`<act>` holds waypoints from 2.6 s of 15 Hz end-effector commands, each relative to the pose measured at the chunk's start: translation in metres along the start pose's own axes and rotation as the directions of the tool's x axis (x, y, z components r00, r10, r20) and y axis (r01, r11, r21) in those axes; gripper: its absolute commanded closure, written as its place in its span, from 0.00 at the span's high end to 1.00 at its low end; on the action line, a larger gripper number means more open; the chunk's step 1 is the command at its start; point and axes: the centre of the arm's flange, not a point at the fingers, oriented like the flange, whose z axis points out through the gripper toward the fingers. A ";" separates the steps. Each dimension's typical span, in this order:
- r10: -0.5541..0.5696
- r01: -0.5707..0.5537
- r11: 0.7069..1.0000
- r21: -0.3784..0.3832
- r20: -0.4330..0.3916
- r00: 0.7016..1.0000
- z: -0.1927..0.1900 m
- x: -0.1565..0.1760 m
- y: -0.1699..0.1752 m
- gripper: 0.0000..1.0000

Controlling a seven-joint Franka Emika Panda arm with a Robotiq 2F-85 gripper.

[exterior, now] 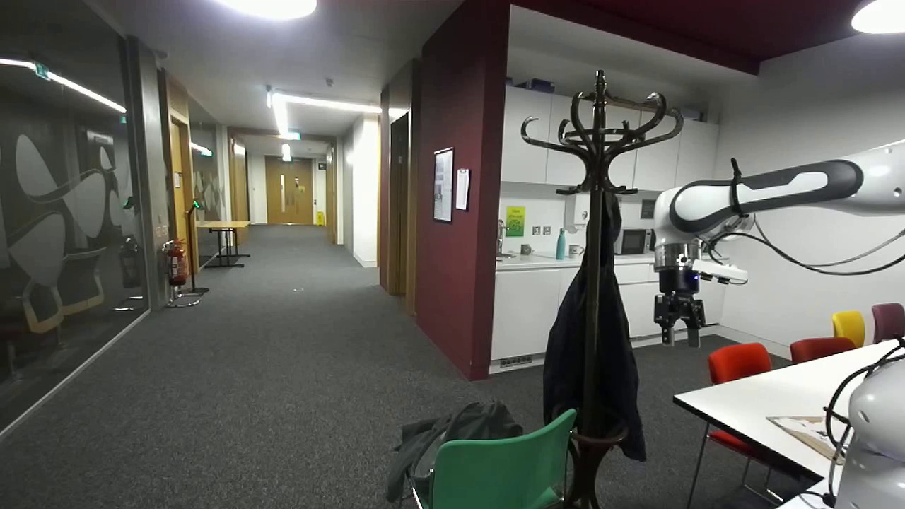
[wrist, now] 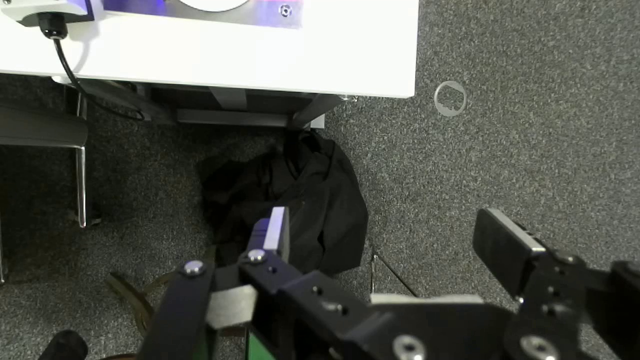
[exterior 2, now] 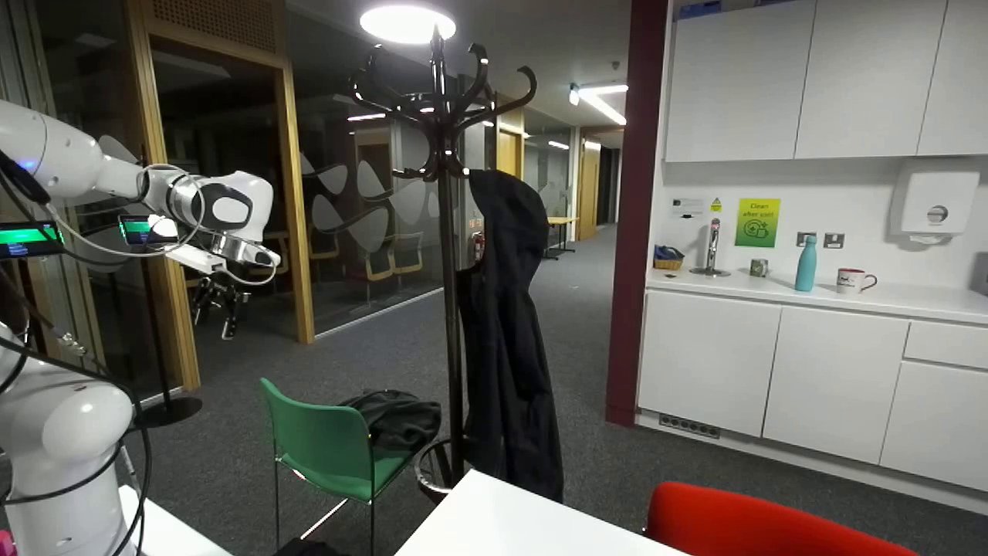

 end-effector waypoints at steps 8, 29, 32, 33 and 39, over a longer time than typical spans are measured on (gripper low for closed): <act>0.000 0.000 1.000 0.000 0.000 1.000 0.000 0.000 0.000 1.00; -0.059 -0.122 0.947 -0.298 -0.533 0.844 -0.069 0.011 0.020 1.00; -0.045 -0.179 0.945 -0.272 -0.654 0.755 -0.092 0.005 0.025 1.00; -0.044 -0.198 0.943 -0.267 -0.692 0.721 -0.101 0.001 0.027 1.00; -0.041 -0.239 0.941 -0.240 -0.780 0.624 -0.134 -0.019 0.038 1.00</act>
